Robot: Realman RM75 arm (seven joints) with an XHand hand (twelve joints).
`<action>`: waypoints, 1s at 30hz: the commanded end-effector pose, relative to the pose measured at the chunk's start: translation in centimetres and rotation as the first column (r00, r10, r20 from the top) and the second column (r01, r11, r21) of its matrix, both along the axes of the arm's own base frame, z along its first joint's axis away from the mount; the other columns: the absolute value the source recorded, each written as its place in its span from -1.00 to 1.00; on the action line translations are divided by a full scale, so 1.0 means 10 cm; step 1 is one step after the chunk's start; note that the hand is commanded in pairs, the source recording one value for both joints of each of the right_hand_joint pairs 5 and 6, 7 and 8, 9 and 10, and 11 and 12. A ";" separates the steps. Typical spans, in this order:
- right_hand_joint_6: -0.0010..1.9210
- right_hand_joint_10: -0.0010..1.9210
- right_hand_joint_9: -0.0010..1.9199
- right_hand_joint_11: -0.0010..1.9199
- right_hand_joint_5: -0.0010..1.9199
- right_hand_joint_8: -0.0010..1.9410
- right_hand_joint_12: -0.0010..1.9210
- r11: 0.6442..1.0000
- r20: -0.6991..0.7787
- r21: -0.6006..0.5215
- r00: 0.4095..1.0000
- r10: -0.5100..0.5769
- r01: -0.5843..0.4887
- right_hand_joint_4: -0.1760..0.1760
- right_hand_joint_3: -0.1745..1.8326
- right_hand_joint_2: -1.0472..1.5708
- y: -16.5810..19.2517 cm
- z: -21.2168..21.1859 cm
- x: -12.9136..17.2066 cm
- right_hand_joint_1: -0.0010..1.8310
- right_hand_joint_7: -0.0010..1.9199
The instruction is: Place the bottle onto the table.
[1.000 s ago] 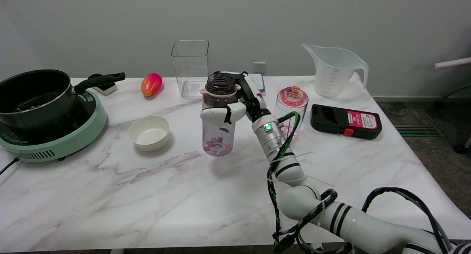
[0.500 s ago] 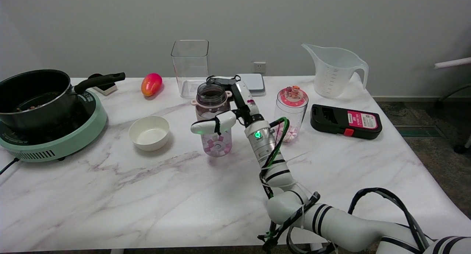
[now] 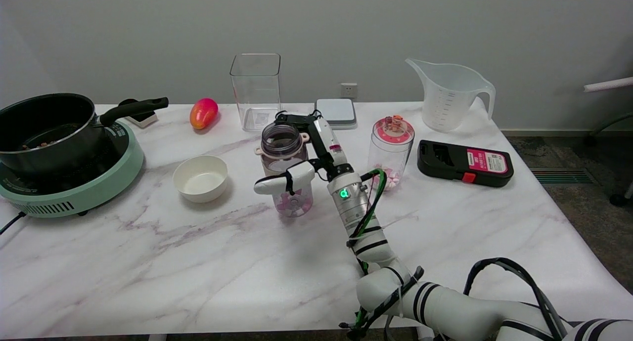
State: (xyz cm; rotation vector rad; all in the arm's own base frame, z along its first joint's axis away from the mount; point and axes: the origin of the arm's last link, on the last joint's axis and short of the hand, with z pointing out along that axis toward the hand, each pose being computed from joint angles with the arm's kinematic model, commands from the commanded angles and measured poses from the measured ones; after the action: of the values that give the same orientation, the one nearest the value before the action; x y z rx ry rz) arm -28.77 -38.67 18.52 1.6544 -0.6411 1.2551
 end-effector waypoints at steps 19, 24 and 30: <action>0.54 0.67 0.67 0.48 0.54 0.72 0.48 1.000 0.052 0.013 0.999 -0.017 0.016 0.00 -0.22 0.87 0.18 0.03 -0.21 0.26 0.74; 0.37 0.61 0.62 0.42 0.37 0.66 0.42 1.000 0.049 0.013 0.999 -0.015 0.014 0.00 -0.11 0.63 0.19 0.04 -0.21 0.33 0.68; 0.19 0.55 0.55 0.37 0.19 0.58 0.37 1.000 0.045 0.015 0.999 -0.017 0.016 0.00 -0.02 0.36 0.21 0.04 -0.23 0.34 0.60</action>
State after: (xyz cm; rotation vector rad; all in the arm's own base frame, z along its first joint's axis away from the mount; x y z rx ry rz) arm -30.60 -37.01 18.81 1.6360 -0.6798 1.2825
